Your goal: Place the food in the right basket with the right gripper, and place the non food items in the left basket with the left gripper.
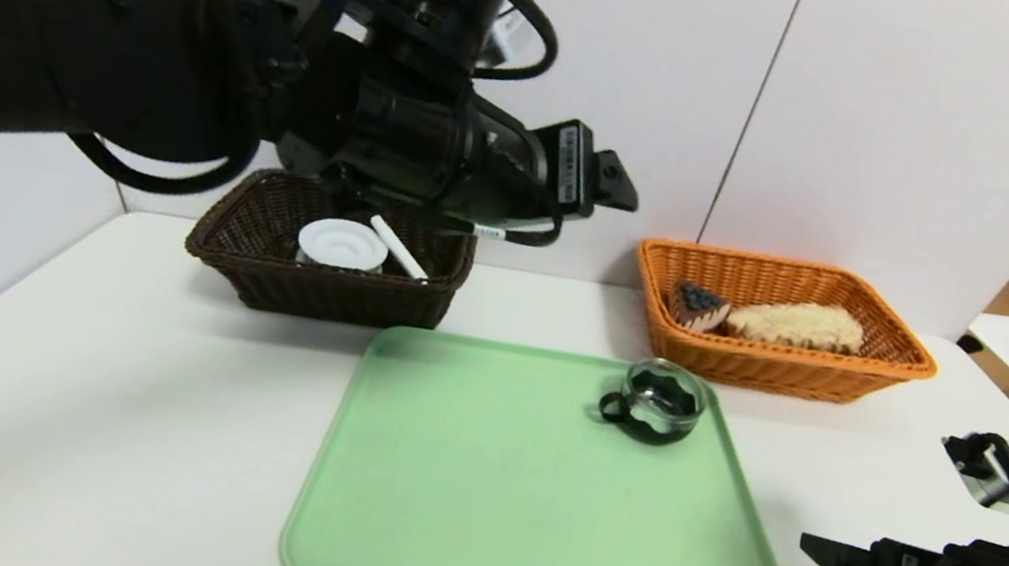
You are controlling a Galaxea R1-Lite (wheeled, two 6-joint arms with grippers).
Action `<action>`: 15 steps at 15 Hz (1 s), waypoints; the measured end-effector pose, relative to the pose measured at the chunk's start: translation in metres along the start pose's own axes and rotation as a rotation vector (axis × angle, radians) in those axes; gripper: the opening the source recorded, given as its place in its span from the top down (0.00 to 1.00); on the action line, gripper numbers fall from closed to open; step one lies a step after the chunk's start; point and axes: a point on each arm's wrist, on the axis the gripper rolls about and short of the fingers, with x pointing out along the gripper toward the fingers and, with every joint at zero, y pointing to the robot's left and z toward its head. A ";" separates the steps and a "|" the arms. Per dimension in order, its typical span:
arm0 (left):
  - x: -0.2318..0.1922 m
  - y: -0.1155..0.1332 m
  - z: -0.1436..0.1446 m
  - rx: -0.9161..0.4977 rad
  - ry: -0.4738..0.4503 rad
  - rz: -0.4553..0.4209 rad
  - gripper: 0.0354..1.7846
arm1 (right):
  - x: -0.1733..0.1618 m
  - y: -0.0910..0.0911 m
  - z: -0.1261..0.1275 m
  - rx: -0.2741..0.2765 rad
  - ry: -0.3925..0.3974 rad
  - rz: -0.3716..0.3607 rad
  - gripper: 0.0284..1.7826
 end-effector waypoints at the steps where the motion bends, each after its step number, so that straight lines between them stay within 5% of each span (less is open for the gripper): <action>1: 0.005 -0.003 -0.009 0.037 0.005 -0.035 0.09 | -0.001 0.000 0.000 0.001 -0.007 0.002 0.04; 6: 0.033 0.003 -0.049 0.234 -0.049 -0.215 0.07 | -0.006 0.000 0.002 0.005 -0.030 0.009 0.04; 10: 0.049 0.003 -0.058 0.397 -0.131 -0.257 0.06 | -0.007 0.000 0.002 0.002 -0.032 0.014 0.04; 15: 0.062 -0.005 -0.054 0.341 -0.046 -0.233 0.06 | -0.007 0.000 0.002 0.005 -0.030 0.014 0.04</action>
